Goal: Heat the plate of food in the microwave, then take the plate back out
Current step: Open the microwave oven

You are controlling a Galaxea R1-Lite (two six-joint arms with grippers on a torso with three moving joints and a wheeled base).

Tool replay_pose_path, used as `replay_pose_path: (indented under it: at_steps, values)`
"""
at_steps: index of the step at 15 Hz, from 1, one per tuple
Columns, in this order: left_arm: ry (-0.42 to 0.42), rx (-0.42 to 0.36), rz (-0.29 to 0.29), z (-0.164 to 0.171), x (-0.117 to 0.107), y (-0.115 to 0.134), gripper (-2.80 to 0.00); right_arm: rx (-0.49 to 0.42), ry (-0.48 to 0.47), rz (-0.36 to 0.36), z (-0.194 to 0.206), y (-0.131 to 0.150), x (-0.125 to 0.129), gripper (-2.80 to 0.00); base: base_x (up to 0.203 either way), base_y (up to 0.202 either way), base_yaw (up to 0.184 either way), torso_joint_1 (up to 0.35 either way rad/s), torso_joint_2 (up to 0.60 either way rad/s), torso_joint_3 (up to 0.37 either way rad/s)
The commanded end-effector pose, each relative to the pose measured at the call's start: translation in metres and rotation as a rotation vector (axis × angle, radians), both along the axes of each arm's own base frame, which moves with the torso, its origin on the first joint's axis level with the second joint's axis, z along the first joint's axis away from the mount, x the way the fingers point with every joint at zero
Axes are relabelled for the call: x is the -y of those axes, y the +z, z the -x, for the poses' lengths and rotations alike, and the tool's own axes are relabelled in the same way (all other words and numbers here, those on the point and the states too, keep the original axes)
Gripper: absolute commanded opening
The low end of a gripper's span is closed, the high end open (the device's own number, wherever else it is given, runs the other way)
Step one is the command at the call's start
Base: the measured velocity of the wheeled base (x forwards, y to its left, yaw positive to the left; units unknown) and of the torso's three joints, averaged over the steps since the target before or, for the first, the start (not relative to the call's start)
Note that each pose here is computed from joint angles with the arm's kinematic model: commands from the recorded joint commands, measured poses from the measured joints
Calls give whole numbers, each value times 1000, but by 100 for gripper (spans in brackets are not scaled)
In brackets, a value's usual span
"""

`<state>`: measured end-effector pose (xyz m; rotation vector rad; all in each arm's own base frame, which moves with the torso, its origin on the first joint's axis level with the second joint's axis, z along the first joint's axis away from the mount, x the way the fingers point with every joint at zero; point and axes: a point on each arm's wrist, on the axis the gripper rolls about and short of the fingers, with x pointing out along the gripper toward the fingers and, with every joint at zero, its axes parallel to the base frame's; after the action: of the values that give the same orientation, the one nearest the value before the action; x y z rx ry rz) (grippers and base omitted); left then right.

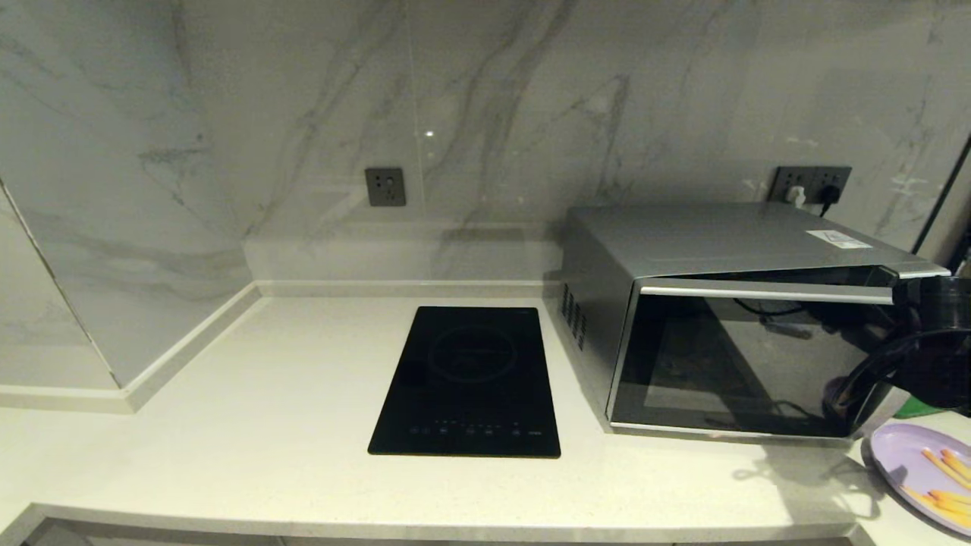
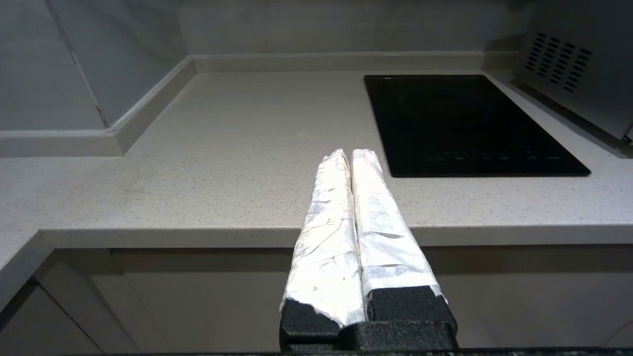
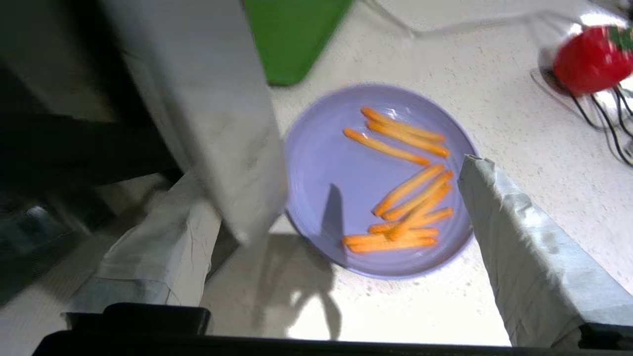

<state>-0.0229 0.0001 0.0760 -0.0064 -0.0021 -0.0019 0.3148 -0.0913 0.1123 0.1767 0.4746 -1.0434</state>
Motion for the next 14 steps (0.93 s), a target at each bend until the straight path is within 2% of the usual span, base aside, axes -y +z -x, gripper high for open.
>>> replay_pose_path:
  at_steps: [1, 4, 6, 8, 9, 12, 14]
  values:
    - [2, 1, 0, 0, 0, 0, -280, 10, 15, -5, 2, 3, -2, 0, 0, 0, 0, 0, 0, 0]
    - [0, 1, 0, 0, 0, 0, -280, -16, 60, -15, 14, 0, -16, 0, 0, 0, 0, 0, 0, 0]
    - [1, 1, 1, 0, 0, 0, -280, -27, 151, -35, 32, 5, -32, 0, 0, 0, 0, 0, 0, 0]
    - [2, 1, 1, 0, 0, 0, -280, 6, 248, -23, 53, 23, -51, 0, 0, 0, 0, 0, 0, 0]
    - [0, 1, 1, 0, 0, 0, -280, 28, 311, -15, 66, 34, -61, -280, 0, 0, 0, 0, 0, 0]
    - [1, 1, 0, 0, 0, 0, -280, 117, 486, 26, 116, 67, -78, -280, 0, 0, 0, 0, 0, 0]
    - [2, 1, 1, 0, 0, 0, -280, 159, 554, 40, 148, 86, -81, -280, 0, 0, 0, 0, 0, 0]
